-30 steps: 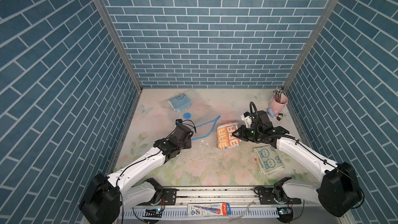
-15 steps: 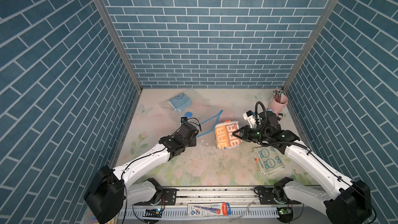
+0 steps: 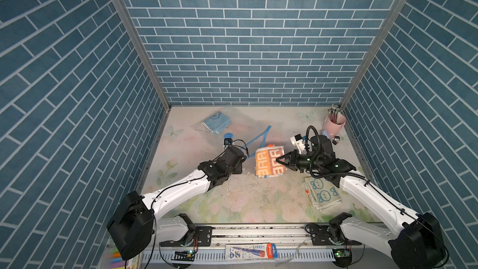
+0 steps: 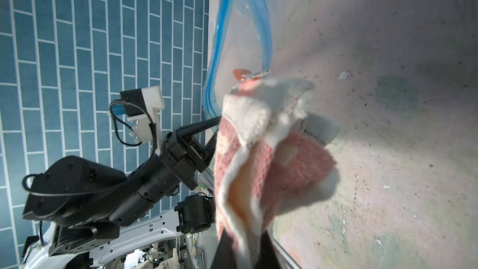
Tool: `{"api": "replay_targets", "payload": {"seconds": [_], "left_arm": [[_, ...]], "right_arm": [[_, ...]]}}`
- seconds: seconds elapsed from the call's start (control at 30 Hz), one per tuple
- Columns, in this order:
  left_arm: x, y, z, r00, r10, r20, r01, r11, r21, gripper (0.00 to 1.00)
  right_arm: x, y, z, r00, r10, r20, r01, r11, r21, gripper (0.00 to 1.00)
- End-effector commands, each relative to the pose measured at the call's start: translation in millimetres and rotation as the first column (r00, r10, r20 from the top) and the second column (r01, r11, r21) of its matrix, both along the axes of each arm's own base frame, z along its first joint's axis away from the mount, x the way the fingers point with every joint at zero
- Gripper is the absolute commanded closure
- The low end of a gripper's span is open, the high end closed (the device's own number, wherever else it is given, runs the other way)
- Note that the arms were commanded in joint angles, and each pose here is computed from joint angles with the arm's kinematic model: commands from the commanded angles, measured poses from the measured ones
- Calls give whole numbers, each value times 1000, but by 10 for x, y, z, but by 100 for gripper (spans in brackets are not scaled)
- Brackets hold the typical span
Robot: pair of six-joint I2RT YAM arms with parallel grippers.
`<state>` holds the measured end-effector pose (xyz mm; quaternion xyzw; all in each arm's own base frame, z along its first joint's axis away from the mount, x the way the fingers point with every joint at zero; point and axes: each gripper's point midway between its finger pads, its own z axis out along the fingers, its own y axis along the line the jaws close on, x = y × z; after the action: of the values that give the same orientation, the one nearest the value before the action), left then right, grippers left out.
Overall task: Place the folded towel into the vacuum bag
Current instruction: Place the towel in the vacuum bag.
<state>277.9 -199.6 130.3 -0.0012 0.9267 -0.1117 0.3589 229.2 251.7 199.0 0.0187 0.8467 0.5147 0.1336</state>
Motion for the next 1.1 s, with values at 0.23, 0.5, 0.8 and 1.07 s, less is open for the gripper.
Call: {"api": "replay_targets", "payload": {"seconds": [0.23, 0.5, 0.8, 1.07], "left_arm": [[-23, -83, 155, 998, -26, 59, 22, 998, 59, 100], [-33, -131, 188, 997, -42, 68, 38, 997, 66, 100], [-10, -175, 192, 997, -47, 66, 43, 997, 59, 100], [21, -254, 209, 997, -54, 63, 52, 998, 41, 100]], "right_arm": [[305, 139, 234, 997, -77, -25, 80, 990, 117, 100], [429, 164, 311, 994, -107, -12, 108, 988, 114, 100], [372, 87, 593, 991, -96, 89, 91, 994, 62, 100], [411, 23, 482, 987, -119, 108, 120, 993, -9, 100]]}}
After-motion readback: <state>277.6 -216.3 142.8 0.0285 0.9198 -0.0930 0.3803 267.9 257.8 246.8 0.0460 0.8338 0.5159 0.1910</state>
